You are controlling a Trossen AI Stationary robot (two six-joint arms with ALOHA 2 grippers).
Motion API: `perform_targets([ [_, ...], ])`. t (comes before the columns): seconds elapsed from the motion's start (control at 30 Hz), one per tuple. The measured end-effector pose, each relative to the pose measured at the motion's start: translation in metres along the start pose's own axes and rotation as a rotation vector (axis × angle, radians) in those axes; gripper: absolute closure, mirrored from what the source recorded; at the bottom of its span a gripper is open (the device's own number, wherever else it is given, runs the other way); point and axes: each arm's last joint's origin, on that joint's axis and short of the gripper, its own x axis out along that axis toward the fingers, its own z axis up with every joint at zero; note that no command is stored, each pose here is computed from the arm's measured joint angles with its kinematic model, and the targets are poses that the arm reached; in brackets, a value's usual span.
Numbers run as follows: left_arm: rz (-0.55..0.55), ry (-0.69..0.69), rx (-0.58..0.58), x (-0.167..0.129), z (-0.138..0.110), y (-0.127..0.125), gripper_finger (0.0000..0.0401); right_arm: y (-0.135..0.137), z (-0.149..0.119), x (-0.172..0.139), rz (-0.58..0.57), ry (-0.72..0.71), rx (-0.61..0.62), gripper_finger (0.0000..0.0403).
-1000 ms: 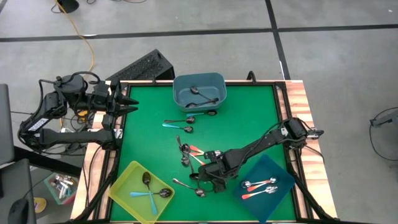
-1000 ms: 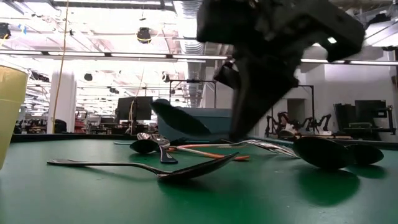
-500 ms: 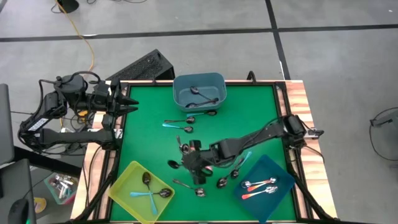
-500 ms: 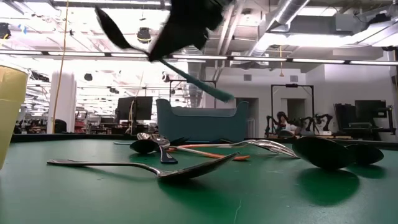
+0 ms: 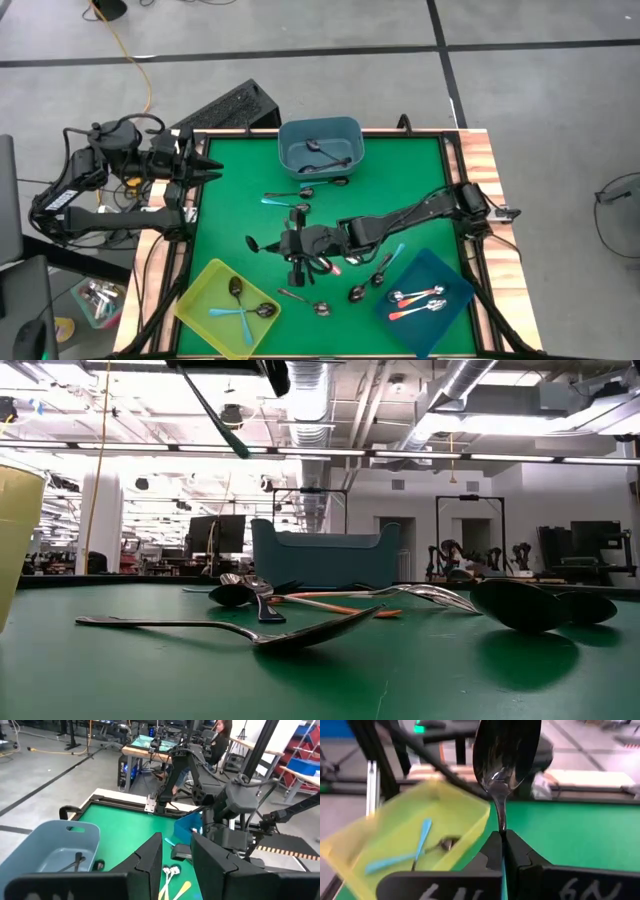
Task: Sort silverware by color (type)
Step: Put the light blue spoon into the yellow bin
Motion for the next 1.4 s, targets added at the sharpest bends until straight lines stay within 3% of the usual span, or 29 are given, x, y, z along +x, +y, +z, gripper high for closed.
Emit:
perform_targets([
  [0.37,0.124,-0.036,-0.079,0.0,0.002,0.003,0.0315,-0.007,0.039,-0.005,0.006,-0.408,0.081,0.0395],
  [0.63,0.205,-0.069,-0.09,-0.001,0.004,0.006,0.0315,0.003,0.05,-0.014,0.039,-0.541,0.119,0.0395],
  [1.4,0.224,-0.083,-0.154,-0.001,0.004,0.006,0.0315,0.032,0.052,-0.026,-0.014,-0.61,0.243,0.0394],
])
